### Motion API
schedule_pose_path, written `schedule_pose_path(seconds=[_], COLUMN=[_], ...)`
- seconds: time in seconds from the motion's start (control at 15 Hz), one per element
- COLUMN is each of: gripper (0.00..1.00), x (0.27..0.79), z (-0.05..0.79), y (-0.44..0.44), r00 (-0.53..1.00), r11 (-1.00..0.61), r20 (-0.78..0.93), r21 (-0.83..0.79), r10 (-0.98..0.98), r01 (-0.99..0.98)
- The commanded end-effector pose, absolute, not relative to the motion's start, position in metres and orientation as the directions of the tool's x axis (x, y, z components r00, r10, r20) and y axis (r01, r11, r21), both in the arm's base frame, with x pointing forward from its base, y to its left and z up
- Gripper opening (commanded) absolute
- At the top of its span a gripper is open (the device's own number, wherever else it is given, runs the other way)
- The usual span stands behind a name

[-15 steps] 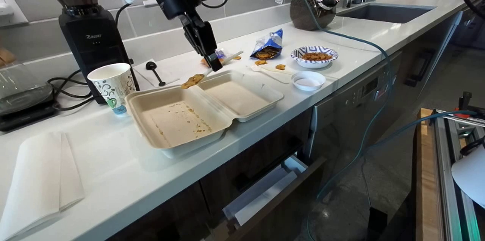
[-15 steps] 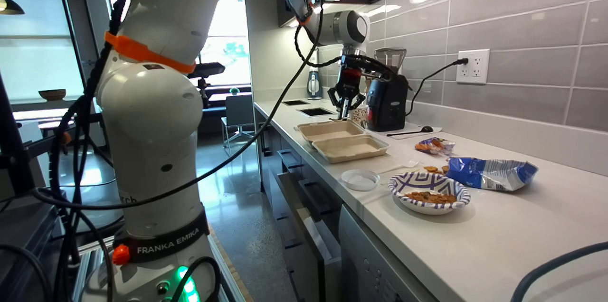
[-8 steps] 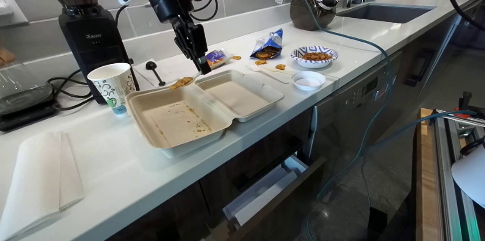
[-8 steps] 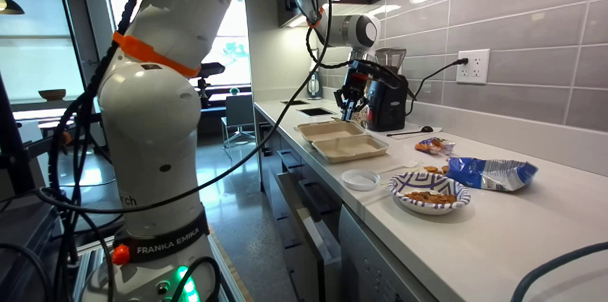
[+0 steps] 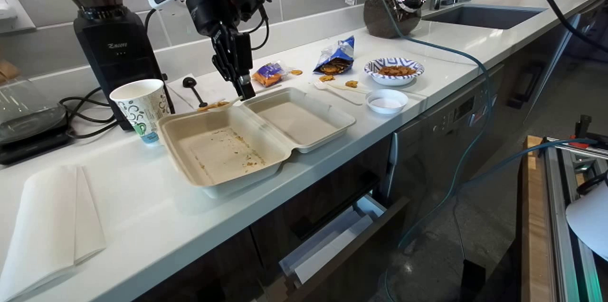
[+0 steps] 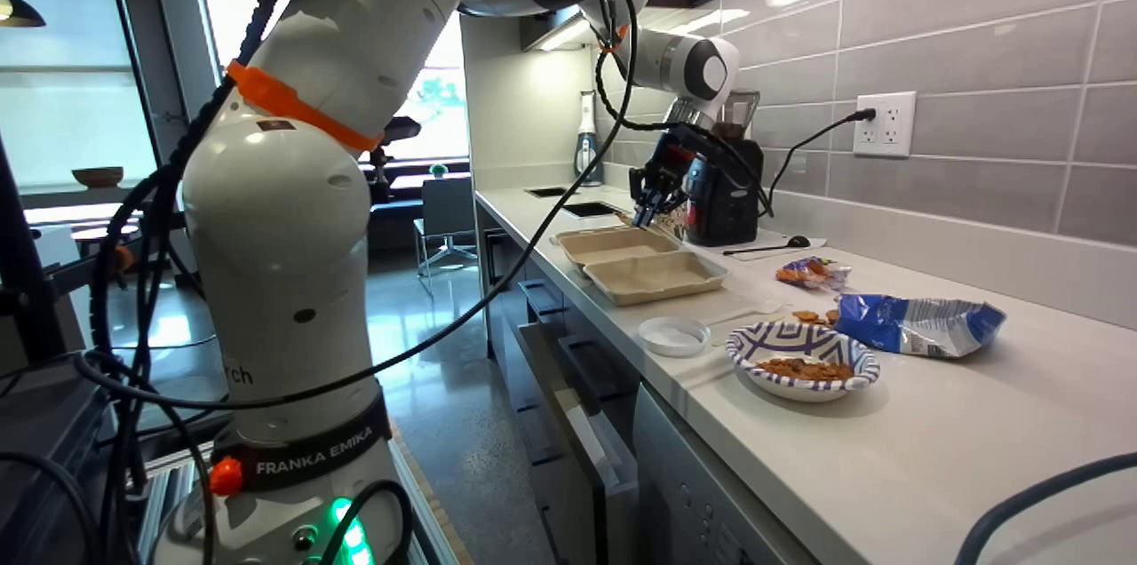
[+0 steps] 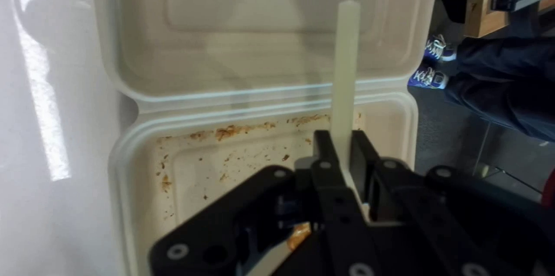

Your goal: Use the white spoon to place one snack in the food pack.

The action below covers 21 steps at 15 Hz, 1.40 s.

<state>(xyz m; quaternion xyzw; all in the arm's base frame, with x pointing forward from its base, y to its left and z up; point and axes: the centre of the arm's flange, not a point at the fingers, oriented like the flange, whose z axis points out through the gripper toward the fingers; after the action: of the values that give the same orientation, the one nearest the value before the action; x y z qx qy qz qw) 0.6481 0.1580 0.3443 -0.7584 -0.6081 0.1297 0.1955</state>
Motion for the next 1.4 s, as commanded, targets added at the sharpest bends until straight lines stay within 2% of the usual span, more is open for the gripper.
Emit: schedule_pose_path(seconds=[0.0, 0.6, 1.33], gripper=[0.04, 0.04, 0.04], x=[0.656, 0.641, 0.620], z=[0.343, 0.352, 0.356], y=[0.162, 0.191, 0.229], r00=[0.226, 0.220, 0.240], r11=[-0.174, -0.256, -0.399], r20=[0.032, -0.132, -0.485], r21=[-0.537, -0.534, -0.254], r10=[0.974, 0.967, 0.841], r01=[0.825, 0.806, 0.881])
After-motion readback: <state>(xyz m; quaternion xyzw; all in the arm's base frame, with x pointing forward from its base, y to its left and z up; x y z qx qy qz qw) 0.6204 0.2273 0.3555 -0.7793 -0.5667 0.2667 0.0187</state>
